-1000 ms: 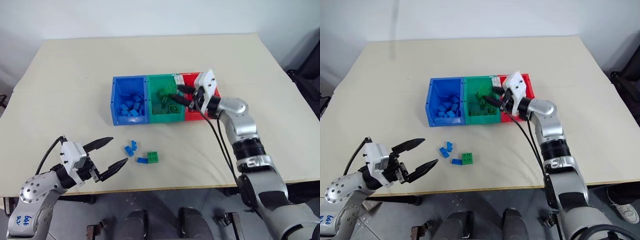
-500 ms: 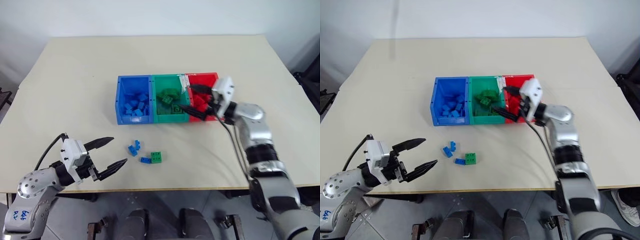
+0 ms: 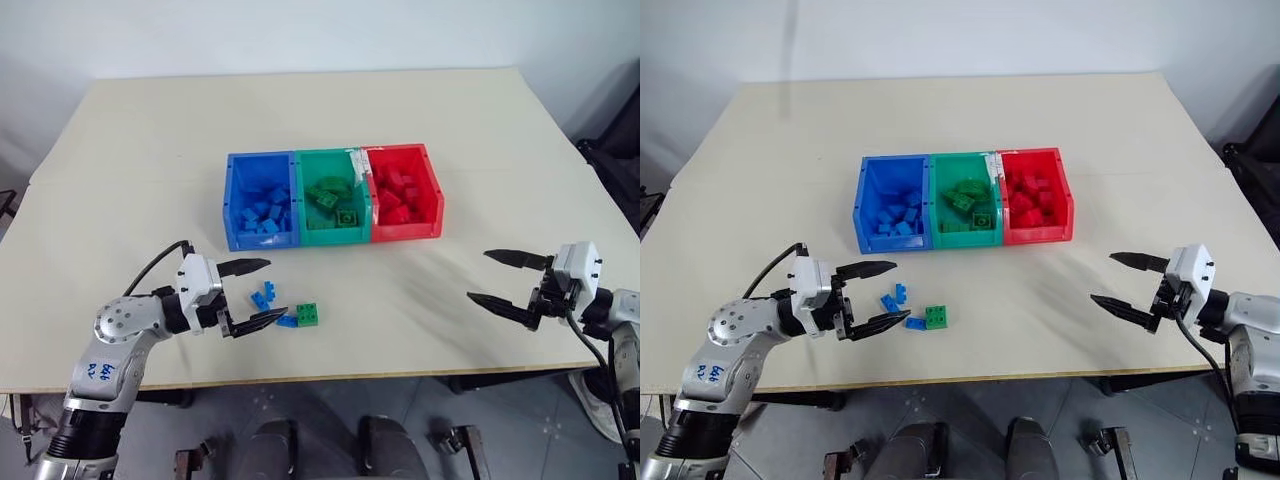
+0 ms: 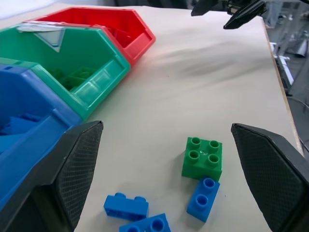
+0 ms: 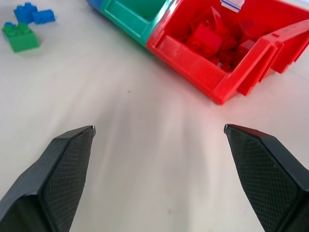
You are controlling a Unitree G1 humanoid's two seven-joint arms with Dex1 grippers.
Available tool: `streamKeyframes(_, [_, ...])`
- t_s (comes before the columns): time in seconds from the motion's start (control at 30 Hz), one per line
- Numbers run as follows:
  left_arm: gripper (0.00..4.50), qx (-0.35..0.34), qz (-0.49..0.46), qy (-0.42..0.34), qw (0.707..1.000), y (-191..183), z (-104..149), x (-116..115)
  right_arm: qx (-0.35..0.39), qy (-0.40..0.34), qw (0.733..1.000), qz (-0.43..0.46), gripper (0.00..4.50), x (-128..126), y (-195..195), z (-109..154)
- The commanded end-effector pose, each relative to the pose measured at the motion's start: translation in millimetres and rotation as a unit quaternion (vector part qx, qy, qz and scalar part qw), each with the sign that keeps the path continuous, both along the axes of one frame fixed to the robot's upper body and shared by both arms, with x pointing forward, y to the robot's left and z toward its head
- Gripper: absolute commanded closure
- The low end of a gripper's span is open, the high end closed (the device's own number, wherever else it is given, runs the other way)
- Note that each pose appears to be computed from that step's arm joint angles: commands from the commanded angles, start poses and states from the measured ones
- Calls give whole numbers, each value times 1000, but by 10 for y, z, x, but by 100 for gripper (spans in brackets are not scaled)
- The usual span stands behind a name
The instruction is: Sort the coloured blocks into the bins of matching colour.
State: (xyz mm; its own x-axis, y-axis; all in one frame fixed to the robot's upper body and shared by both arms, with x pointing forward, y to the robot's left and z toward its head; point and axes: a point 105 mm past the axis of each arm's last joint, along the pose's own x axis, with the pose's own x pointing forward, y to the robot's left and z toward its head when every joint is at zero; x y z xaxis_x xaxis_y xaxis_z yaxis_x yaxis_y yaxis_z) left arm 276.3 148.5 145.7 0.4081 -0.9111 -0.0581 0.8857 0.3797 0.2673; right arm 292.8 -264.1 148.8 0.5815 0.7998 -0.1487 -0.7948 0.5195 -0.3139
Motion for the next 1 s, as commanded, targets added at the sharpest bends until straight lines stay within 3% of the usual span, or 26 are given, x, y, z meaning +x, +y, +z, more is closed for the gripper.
streamKeyframes(0.03, [0,-1,8,-9,1000,107,52,-16,5,-19,999,49,2,17,264,107])
streamKeyframes(0.3, [0,30,60,19,998,515,-101,-272,24,48,975,217,2,40,1376,106])
streamKeyframes(0.47, [0,48,112,39,992,785,-181,-491,23,45,956,288,2,-20,1756,166])
streamKeyframes(0.63, [0,56,143,45,987,950,-195,-602,14,42,951,306,2,-68,1632,102])
streamKeyframes(0.8, [0,58,153,69,984,936,-188,-603,9,17,964,266,2,-39,1227,90])
streamKeyframes(1.0, [0,61,81,104,989,413,-69,-482,3,2,984,177,2,-106,667,75])
